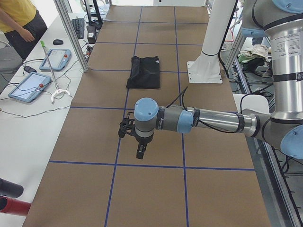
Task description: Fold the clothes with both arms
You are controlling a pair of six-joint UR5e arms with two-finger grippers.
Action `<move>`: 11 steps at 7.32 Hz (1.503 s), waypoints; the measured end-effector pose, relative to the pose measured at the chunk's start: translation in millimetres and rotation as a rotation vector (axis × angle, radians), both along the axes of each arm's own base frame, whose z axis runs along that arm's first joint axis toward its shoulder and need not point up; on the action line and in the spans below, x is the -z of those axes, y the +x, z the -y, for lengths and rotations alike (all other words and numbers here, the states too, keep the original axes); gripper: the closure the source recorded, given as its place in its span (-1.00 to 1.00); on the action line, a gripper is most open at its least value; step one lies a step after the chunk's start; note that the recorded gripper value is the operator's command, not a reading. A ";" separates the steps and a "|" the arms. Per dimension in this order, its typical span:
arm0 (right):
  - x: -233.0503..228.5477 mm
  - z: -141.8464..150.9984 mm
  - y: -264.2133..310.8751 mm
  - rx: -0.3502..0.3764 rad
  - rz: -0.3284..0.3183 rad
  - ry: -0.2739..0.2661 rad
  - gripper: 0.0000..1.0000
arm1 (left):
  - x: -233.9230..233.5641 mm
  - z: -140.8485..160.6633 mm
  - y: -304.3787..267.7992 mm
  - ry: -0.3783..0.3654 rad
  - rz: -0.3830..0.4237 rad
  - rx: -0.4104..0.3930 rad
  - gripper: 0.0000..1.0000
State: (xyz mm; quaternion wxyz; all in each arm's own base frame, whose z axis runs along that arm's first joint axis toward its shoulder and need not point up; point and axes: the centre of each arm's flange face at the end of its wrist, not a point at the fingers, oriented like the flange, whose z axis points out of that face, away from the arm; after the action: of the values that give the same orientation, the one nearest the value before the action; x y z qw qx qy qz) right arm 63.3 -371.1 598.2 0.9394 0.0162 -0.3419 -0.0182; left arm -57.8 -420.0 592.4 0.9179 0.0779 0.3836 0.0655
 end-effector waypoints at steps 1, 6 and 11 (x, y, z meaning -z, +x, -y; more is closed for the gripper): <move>0.8 0.1 -0.1 -0.001 0.001 0.001 -1.00 | -0.4 -0.5 0.0 -0.001 0.000 0.000 -1.00; 1.6 0.1 -0.1 -0.003 0.002 0.001 -1.00 | -8.9 -1.8 -1.3 -0.015 0.018 0.001 -1.00; 1.6 0.1 0.0 -0.003 0.000 0.001 -1.00 | -19.5 -1.3 -5.9 -0.032 0.079 0.012 -1.00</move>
State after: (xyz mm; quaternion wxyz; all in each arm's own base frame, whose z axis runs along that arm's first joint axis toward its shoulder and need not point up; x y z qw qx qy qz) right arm 63.3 -371.3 596.6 0.9395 0.0172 -0.3418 -0.0169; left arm -63.6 -418.7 612.0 0.9339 0.0630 0.3474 0.0568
